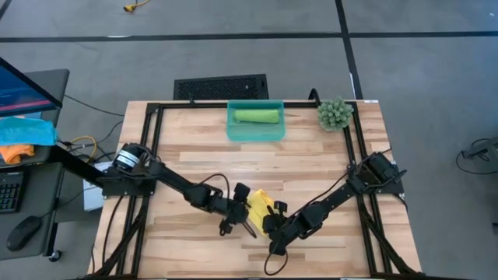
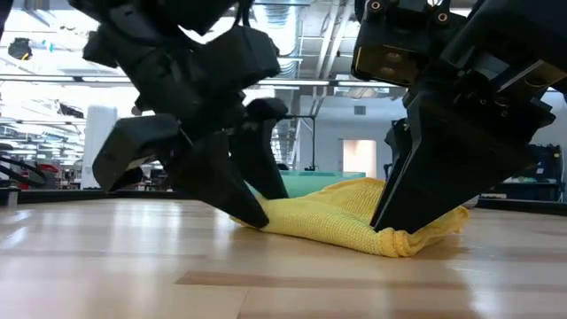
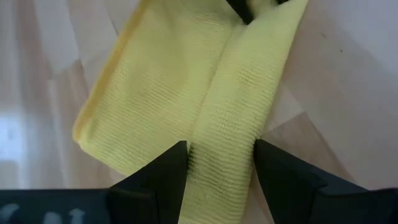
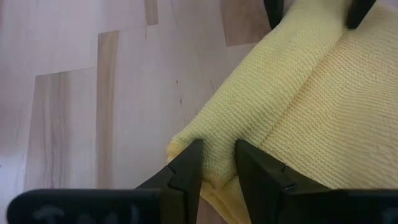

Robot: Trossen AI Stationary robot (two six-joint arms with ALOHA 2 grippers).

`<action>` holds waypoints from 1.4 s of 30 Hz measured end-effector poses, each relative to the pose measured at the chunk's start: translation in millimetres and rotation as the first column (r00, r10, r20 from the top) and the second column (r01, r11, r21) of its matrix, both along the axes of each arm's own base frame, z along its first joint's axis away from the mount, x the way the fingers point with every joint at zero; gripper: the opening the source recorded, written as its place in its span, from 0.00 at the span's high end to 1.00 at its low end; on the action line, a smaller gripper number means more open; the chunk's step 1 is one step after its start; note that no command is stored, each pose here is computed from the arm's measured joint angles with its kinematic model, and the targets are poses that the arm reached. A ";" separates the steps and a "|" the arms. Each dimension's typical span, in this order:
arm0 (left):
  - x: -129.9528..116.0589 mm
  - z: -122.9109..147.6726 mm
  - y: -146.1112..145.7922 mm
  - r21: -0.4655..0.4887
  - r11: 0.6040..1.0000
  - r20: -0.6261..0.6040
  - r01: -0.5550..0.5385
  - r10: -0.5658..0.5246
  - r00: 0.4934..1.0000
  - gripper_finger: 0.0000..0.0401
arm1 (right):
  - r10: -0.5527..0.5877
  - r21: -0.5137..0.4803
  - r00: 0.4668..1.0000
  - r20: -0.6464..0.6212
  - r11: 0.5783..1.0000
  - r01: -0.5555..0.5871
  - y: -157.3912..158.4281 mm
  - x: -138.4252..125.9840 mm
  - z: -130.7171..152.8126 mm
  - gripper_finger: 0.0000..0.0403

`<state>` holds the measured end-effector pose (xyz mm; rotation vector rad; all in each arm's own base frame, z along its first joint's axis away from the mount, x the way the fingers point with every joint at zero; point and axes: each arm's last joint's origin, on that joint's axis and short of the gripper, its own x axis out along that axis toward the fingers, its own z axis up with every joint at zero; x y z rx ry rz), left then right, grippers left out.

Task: Roll microfiber towels into tight, uniform cylinder then place into a basket
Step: Roll the yellow towel

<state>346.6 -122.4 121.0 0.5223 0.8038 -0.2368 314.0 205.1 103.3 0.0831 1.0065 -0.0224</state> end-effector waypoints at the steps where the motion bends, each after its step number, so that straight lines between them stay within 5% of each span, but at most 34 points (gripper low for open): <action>1: 0.5 -1.6 1.1 -0.017 1.000 -0.011 0.001 -0.001 1.000 0.56 | 0.000 0.000 1.000 0.000 1.000 0.000 0.0 0.0 0.0 0.70; 14: -17.3 27.2 -3.6 0.152 0.987 0.010 -0.058 0.057 0.998 0.56 | -0.005 0.005 1.000 0.000 1.000 0.005 0.2 -0.1 0.0 0.70; 21: -24.4 44.2 -17.2 0.047 0.999 0.049 -0.021 0.019 0.999 0.56 | -0.006 0.006 1.000 0.000 1.000 0.006 0.1 0.0 0.0 0.70; 33: -9.5 0.8 -12.5 0.074 0.997 -0.024 0.023 -0.021 0.999 0.56 | -0.008 0.008 1.000 0.000 1.000 0.008 0.1 0.0 0.0 0.70; 42: -3.5 -2.7 1.8 -0.022 0.998 -0.054 -0.052 0.050 0.997 0.56 | -0.006 0.010 1.000 0.000 1.000 0.006 0.2 0.1 0.0 0.70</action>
